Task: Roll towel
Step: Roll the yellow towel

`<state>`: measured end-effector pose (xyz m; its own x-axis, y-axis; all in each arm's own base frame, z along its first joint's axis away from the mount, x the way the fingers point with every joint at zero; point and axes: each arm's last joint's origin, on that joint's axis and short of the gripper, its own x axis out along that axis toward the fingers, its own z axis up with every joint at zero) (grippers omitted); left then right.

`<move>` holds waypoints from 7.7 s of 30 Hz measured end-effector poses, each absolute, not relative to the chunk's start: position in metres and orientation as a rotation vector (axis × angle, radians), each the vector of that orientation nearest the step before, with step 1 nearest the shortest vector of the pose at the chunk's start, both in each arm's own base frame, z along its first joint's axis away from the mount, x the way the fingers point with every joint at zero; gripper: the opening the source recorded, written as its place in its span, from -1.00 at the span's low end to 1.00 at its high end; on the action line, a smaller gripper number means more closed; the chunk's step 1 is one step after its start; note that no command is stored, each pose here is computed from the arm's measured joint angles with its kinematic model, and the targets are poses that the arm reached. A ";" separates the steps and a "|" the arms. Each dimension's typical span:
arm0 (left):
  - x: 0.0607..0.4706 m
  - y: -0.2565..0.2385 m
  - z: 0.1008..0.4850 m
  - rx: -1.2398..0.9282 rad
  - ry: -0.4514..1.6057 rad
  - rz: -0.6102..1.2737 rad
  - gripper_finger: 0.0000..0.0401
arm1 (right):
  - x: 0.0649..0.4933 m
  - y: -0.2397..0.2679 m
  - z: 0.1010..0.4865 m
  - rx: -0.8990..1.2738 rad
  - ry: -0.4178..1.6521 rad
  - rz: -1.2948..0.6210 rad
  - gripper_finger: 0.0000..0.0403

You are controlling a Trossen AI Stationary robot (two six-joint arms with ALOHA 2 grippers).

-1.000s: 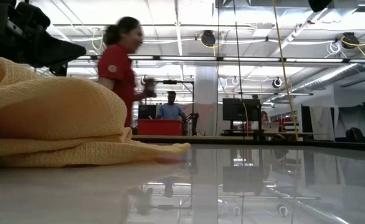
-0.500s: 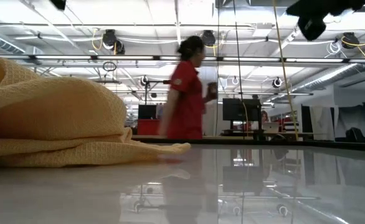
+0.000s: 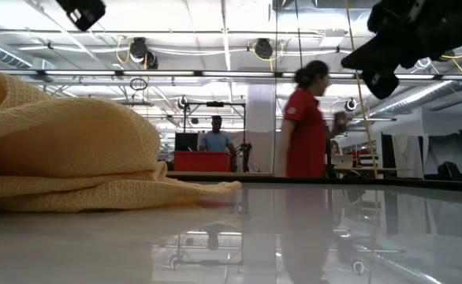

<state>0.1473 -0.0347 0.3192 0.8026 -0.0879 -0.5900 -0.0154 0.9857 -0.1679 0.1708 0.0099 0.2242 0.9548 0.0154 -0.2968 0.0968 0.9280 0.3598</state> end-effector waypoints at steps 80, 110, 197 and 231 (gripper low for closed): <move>0.271 -0.064 0.266 0.077 0.333 0.156 -0.12 | 0.271 0.098 0.320 -0.308 0.547 -0.298 -1.00; 0.310 -0.106 0.240 0.141 0.093 0.126 0.36 | 0.242 0.075 0.383 -0.417 0.255 -0.355 -1.00; 0.255 -0.042 0.168 0.357 0.984 0.339 -0.93 | 0.182 0.052 0.371 -0.178 0.464 -0.446 -1.00; 0.153 -0.057 0.379 0.352 0.195 0.344 -0.99 | 0.141 0.033 0.411 -0.036 0.202 -0.358 -1.00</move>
